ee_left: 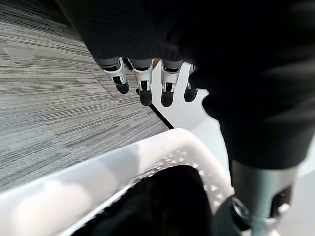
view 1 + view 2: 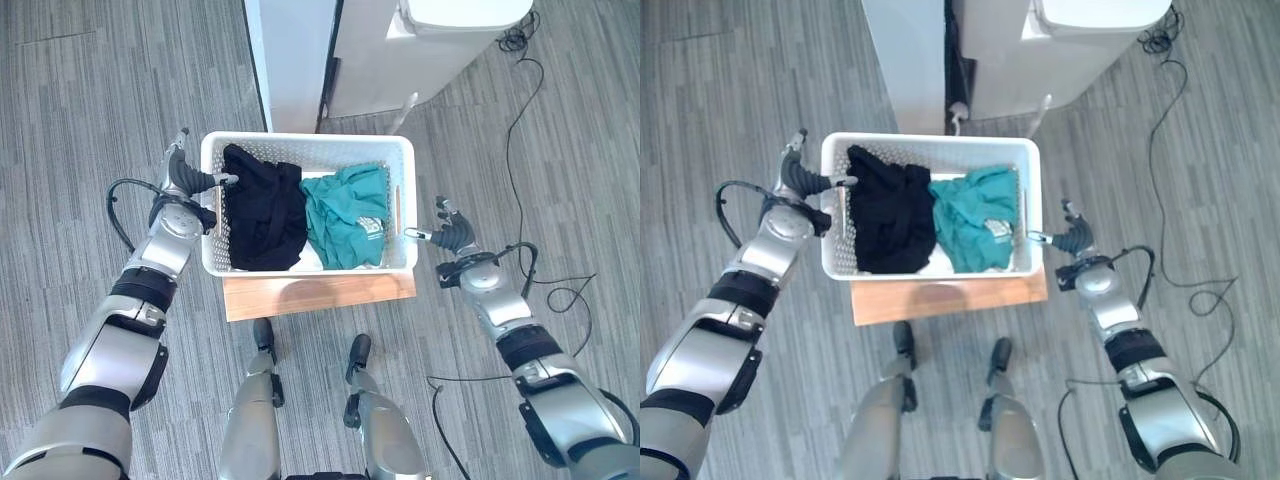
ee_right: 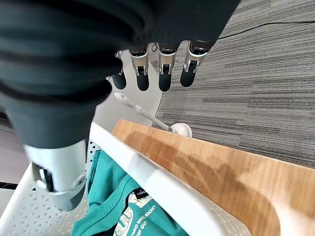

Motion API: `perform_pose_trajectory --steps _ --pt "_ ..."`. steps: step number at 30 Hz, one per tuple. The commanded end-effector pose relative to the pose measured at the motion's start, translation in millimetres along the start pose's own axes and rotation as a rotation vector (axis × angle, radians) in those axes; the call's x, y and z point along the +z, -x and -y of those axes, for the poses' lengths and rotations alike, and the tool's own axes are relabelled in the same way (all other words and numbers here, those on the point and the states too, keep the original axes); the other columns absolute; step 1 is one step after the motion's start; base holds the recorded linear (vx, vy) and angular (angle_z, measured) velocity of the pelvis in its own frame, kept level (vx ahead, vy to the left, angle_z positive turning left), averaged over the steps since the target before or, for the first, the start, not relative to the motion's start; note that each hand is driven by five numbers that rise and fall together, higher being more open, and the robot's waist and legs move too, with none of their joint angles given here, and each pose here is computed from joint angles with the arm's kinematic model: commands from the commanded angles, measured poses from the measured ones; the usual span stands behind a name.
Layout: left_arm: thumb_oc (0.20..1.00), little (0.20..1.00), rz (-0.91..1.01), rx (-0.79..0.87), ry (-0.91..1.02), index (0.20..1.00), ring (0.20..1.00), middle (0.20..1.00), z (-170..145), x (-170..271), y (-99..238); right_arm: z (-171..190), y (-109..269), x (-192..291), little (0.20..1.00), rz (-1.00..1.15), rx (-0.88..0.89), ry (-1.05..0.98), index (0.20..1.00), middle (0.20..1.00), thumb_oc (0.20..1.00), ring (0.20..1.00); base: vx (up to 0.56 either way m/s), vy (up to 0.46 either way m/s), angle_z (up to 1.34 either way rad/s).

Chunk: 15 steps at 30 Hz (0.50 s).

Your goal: Grab the laundry basket,head to the washer,open it,put in the laundry and shut it.

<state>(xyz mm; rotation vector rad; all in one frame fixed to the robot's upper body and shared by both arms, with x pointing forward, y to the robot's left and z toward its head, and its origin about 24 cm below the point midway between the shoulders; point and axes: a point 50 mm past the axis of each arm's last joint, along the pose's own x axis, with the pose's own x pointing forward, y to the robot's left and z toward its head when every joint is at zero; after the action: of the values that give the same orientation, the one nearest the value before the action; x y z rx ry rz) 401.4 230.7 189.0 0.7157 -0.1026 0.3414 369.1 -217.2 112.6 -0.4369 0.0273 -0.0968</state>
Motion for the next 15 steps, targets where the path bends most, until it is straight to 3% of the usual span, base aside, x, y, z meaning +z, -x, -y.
perform_pose_trajectory --steps 1,9,15 --pt "1.0 1.0 0.073 0.05 -0.045 1.0 1.0 1.0 -17 30 -13 34 -7 33 1.0 0.111 -0.103 0.007 1.0 1.0 1.0 1.0 0.0 0.0 0.0" --pt "1.0 1.0 -0.136 -0.139 0.063 1.0 1.0 1.0 19 0 -9 31 -23 77 1.0 0.173 -0.075 0.036 1.0 1.0 1.0 1.0 0.0 -0.002 0.01" --pt "1.0 1.0 -0.164 -0.137 0.063 1.0 1.0 1.0 16 3 -14 27 -26 81 1.0 0.174 -0.054 0.03 1.0 1.0 1.0 1.0 0.0 -0.002 0.01"
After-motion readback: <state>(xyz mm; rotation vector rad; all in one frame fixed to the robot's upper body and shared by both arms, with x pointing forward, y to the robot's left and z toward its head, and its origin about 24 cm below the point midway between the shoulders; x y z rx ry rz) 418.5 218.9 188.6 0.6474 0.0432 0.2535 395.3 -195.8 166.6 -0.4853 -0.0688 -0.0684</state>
